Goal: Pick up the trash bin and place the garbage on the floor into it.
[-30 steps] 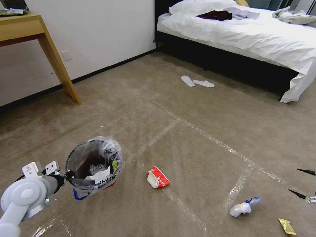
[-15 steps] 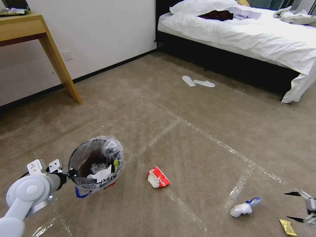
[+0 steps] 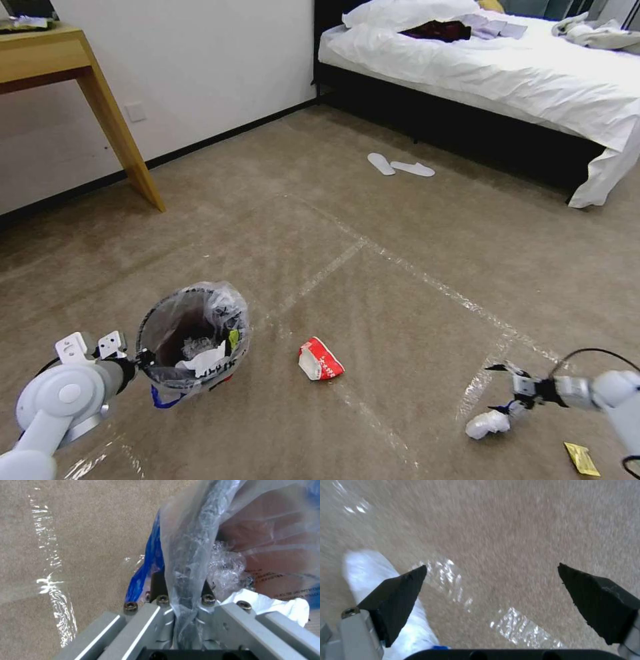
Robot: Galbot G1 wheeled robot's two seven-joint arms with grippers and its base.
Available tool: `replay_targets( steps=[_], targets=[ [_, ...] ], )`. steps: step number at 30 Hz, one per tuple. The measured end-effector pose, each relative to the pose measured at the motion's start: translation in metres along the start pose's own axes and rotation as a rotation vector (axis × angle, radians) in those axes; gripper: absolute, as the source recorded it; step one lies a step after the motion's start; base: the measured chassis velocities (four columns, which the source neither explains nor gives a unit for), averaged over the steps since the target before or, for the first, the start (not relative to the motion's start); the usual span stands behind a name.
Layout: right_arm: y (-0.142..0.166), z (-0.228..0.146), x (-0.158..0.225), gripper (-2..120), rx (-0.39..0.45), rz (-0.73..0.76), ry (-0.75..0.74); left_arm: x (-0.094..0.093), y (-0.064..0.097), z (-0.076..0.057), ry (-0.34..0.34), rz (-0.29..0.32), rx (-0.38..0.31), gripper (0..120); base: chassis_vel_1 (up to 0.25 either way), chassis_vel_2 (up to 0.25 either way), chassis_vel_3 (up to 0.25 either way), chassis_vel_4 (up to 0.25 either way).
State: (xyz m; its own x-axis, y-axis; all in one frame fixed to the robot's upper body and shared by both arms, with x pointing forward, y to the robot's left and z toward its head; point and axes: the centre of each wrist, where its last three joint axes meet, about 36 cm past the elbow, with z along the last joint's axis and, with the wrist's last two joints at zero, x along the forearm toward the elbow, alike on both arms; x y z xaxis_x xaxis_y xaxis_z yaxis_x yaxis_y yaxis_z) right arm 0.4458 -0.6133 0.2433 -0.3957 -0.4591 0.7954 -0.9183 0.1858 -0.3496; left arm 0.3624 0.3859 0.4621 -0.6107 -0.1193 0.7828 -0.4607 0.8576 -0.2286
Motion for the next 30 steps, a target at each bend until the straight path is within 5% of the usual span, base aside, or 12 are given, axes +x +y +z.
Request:
replay_targets(
  steps=[30],
  targets=[
    [0.045,0.027,0.02,100,-0.047,-0.137,0.064,-0.003,-0.004,0.004,0.002,0.013,0.01,1,0.0,0.0,0.0,0.0]
  ],
)
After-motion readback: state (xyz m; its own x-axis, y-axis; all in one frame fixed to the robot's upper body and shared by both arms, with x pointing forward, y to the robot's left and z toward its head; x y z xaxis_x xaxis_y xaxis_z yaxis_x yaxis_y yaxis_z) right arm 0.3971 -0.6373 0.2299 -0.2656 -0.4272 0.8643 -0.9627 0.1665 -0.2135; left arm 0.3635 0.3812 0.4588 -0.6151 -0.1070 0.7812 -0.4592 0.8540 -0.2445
